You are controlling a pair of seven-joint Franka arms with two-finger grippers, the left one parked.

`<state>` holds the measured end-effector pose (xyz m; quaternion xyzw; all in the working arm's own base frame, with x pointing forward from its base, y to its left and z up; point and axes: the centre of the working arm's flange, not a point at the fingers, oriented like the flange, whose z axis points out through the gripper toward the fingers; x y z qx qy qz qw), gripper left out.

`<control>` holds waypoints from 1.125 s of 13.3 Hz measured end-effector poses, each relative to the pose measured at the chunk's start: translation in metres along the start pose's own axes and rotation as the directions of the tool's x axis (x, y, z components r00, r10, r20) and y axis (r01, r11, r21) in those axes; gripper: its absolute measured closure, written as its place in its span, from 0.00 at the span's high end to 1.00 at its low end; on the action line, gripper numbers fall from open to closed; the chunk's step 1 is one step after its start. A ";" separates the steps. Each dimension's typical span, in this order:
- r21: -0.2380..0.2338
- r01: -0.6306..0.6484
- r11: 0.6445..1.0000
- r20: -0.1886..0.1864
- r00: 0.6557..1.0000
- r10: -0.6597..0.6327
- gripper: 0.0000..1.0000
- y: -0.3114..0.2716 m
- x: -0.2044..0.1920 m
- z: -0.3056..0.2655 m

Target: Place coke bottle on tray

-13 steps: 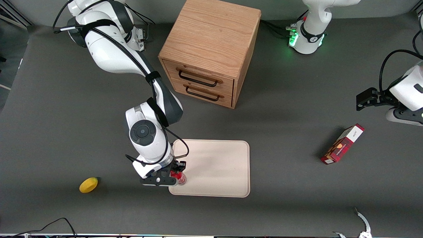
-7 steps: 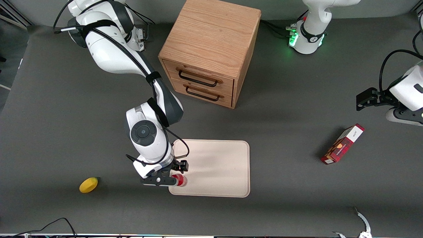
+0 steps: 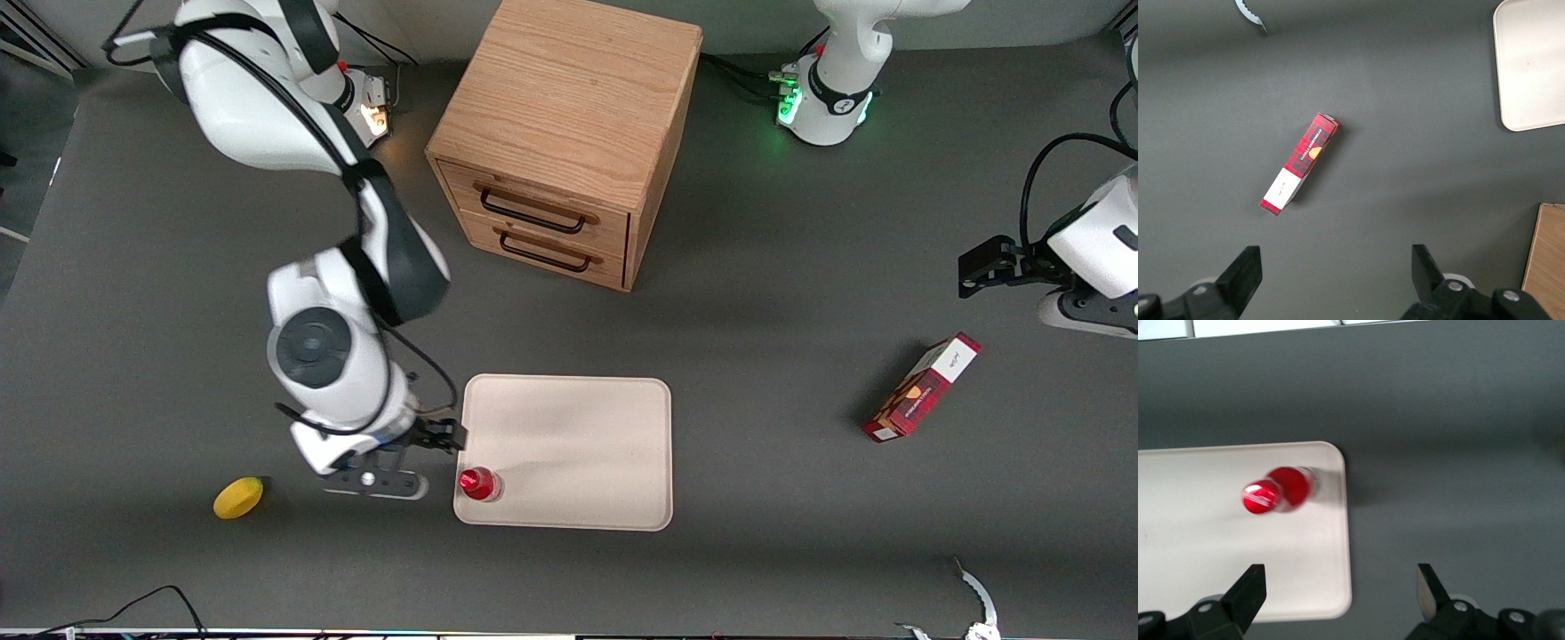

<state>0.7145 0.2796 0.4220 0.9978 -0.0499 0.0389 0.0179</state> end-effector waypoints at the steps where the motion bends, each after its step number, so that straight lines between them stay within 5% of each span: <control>1: 0.002 0.009 1.000 0.034 0.999 -0.009 1.00 0.023 0.000 -0.017; 5: 0.048 0.065 0.997 0.108 0.992 -0.070 1.00 0.114 -0.014 -0.066; 15: 0.017 0.049 0.999 0.123 0.991 -0.050 1.00 0.204 -0.062 -0.111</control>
